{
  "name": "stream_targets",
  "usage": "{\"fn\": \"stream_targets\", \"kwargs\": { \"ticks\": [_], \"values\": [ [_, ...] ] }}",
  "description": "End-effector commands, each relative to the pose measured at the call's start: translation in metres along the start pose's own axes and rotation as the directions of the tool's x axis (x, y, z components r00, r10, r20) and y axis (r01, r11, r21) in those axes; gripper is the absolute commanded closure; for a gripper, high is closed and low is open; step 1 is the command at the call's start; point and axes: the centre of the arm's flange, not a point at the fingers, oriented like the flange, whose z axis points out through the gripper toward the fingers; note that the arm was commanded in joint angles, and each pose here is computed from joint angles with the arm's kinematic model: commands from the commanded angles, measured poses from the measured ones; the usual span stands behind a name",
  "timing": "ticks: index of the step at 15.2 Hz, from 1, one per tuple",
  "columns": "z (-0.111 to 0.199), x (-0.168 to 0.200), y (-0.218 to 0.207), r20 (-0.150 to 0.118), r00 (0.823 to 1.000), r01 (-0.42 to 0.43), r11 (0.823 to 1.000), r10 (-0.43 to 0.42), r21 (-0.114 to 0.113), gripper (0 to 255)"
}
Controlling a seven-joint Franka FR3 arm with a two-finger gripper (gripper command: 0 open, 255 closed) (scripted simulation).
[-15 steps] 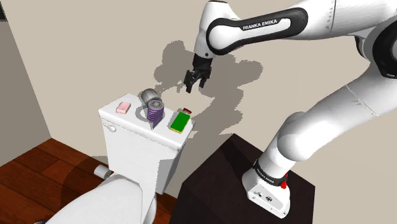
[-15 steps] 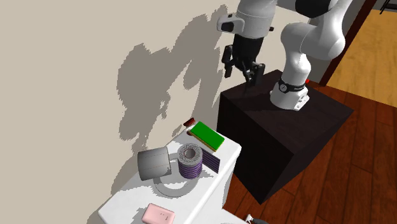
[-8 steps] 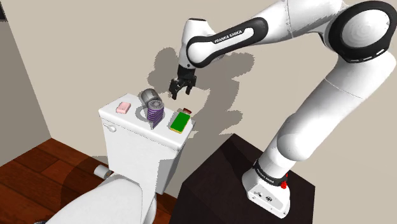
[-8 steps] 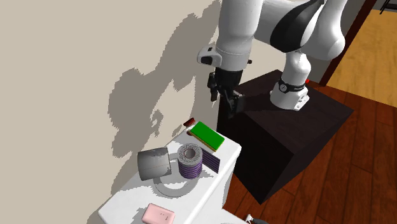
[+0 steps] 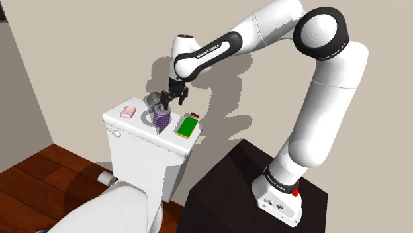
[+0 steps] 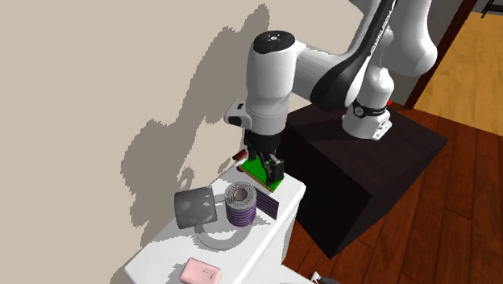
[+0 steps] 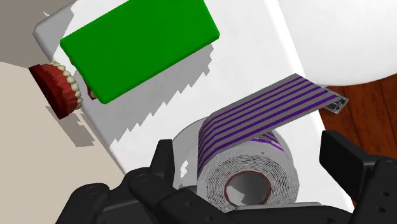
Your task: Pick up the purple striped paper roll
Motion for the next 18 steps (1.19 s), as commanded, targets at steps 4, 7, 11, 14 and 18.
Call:
{"fn": "stream_targets", "kwargs": {
  "ticks": [4, 7, 11, 14, 18],
  "values": [
    [0.041, 0.037, -0.009, 0.004, 1.0, -0.019, 1.0, 0.019, 0.01, 0],
    [0.057, 0.036, -0.009, 0.004, 1.0, -0.019, 1.0, 0.019, 0.01, 0],
    [0.081, 0.036, -0.01, 0.004, 1.0, -0.019, 1.0, 0.019, 0.01, 0],
    [0.081, 0.036, -0.01, 0.004, 1.0, -0.019, 1.0, 0.019, 0.01, 255],
    [0.081, 0.036, -0.01, 0.004, 1.0, -0.019, 1.0, 0.019, 0.01, 255]
  ]
}}
